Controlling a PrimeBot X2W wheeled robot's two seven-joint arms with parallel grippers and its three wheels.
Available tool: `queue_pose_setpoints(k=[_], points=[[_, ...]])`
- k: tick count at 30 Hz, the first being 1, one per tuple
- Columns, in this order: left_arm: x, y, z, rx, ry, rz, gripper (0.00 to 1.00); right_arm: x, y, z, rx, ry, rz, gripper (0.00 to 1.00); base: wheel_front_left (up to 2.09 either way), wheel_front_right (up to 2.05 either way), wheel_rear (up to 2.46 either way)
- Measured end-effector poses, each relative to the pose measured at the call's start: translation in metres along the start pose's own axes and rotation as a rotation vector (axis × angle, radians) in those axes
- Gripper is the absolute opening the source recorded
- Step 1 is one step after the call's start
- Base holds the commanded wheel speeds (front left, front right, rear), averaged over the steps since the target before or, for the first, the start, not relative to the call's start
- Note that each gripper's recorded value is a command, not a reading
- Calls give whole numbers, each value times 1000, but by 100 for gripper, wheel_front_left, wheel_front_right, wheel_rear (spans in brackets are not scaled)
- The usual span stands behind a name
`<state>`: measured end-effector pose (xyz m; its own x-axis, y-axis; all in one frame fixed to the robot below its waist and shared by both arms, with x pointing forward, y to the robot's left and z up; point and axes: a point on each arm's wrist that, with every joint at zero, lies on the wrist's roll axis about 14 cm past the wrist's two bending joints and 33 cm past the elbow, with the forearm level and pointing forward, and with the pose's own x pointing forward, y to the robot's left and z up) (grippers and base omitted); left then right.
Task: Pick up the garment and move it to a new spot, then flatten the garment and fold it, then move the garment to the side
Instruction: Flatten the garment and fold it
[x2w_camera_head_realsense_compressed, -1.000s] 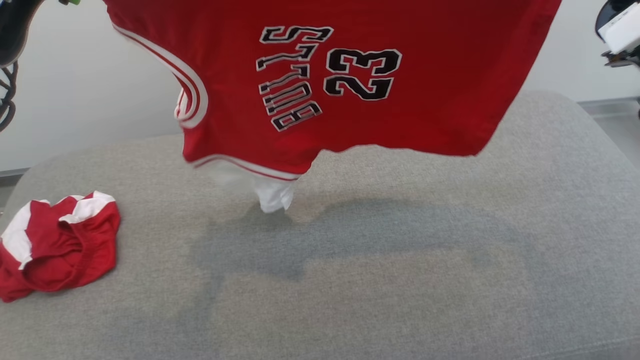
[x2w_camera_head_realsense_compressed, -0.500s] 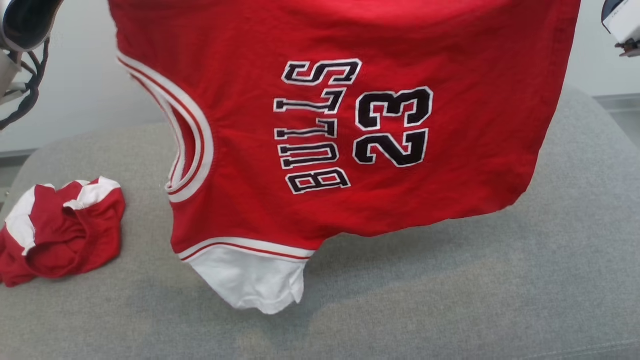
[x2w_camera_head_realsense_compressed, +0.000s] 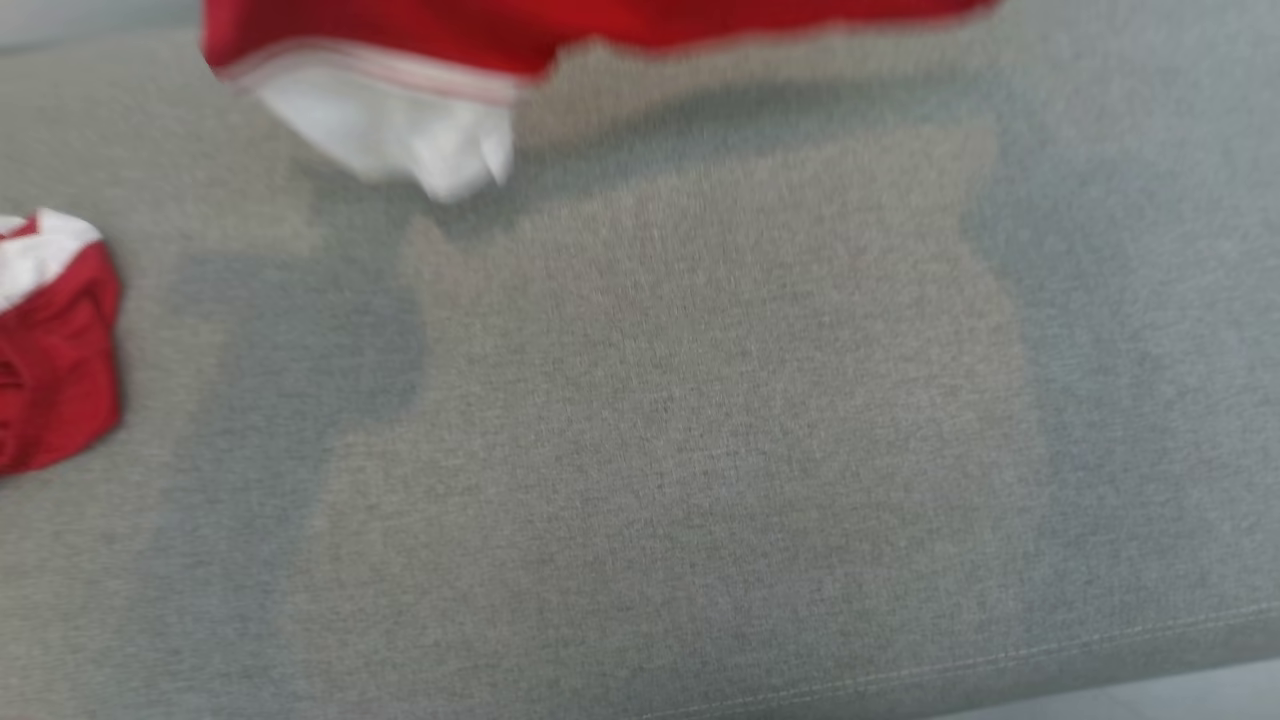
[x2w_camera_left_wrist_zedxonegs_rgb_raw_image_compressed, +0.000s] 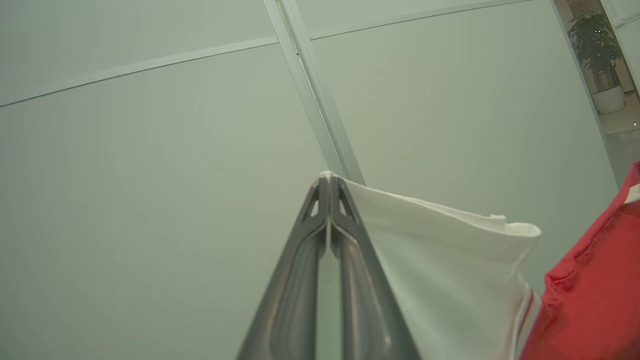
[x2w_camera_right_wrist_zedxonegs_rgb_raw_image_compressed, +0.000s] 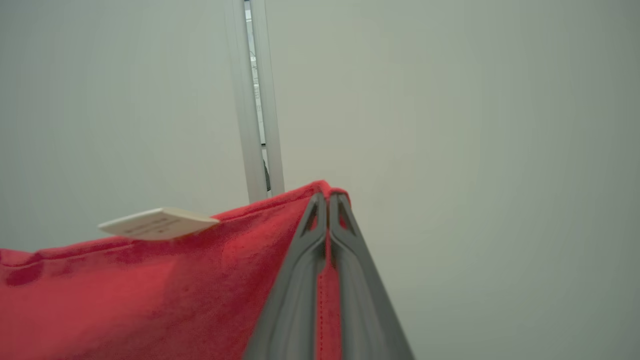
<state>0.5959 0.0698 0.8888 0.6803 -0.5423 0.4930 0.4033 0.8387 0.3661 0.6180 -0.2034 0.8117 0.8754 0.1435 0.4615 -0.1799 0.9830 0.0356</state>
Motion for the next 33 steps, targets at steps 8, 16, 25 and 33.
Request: queue_pose_setpoints(k=[8,16,25,33], points=[[24,-8,-11,37,-334,-3,0,47,-23,-34,-178,-139,-15,0,0,0,0],[-29,-17,-235,-141,-72,85,0,5,-31,-250,-145,144,-57,0,0,0,0],[-117,-73,-373,-354,177,97,0,-78,-34,-403,-95,431,-91,0,0,0,0],[-198,-86,-384,-420,343,74,0,-117,-55,-411,10,474,-176,0,0,0,0]])
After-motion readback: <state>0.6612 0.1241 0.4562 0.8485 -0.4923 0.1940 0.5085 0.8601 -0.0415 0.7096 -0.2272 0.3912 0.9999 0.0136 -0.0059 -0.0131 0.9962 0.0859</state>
